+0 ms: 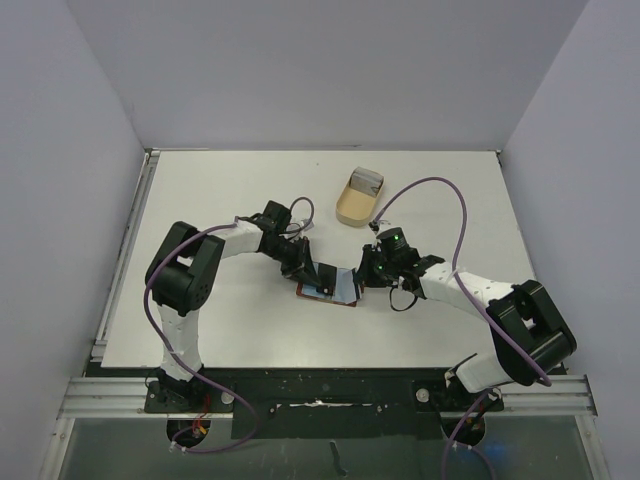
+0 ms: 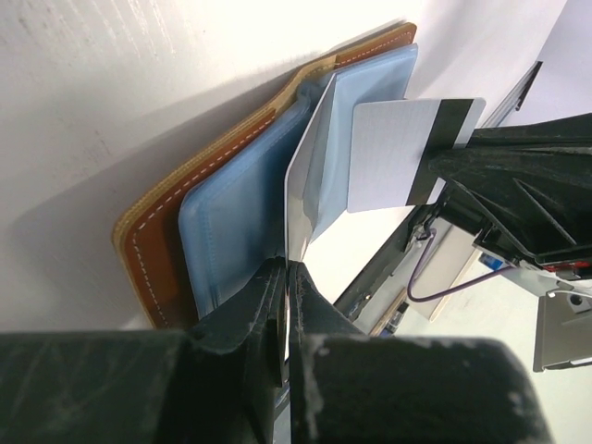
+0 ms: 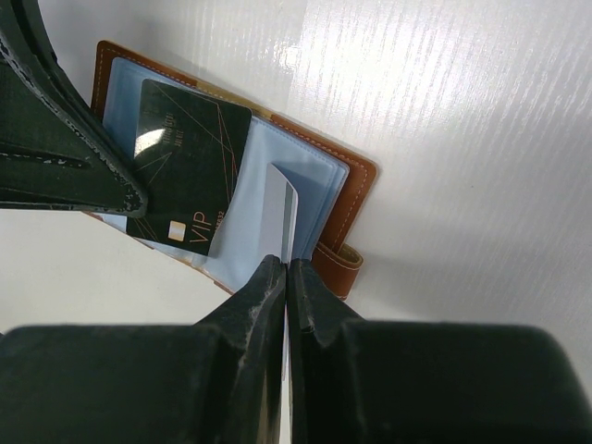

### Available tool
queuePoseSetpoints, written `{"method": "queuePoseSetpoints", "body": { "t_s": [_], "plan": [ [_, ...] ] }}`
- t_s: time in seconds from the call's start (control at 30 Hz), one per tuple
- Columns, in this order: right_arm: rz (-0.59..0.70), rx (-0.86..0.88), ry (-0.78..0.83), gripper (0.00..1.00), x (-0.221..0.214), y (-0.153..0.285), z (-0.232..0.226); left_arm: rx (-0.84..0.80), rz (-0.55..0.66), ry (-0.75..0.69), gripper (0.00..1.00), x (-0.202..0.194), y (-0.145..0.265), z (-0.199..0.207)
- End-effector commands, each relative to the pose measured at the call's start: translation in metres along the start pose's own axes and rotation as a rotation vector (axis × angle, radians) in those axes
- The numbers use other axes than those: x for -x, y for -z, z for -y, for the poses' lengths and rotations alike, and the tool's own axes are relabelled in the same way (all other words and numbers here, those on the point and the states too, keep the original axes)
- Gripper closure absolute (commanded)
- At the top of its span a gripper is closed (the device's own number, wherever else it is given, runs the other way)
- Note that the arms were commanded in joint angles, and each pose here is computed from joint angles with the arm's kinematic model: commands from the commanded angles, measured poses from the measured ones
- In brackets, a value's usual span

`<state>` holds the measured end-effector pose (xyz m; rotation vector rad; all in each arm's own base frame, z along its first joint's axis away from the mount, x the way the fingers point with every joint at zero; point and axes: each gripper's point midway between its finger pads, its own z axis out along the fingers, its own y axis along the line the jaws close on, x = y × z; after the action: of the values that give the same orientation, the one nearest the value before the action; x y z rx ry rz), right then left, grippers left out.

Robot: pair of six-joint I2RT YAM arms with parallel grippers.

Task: Put the credit cards into the card holder
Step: Insert the credit card into the card holder.

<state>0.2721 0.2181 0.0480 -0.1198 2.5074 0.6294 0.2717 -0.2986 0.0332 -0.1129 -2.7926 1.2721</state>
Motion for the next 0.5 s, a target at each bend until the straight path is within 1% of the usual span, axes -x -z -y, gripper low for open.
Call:
{"method": "queuePoseSetpoints", "body": {
  "t_s": [0.0,0.17,0.47],
  "plan": [
    [0.006,-0.044,0.025,1.0,-0.002,0.004,0.012,0.031,-0.005,-0.027,1.0,0.001,0.003,-0.005],
    [0.007,-0.043,0.026,1.0,0.0,0.004,0.011,0.074,-0.041,-0.029,1.0,-0.007,0.005,-0.011],
    [0.009,-0.042,0.029,1.0,0.001,0.004,0.01,0.076,-0.06,-0.003,1.0,-0.011,-0.005,-0.009]
  ]
}}
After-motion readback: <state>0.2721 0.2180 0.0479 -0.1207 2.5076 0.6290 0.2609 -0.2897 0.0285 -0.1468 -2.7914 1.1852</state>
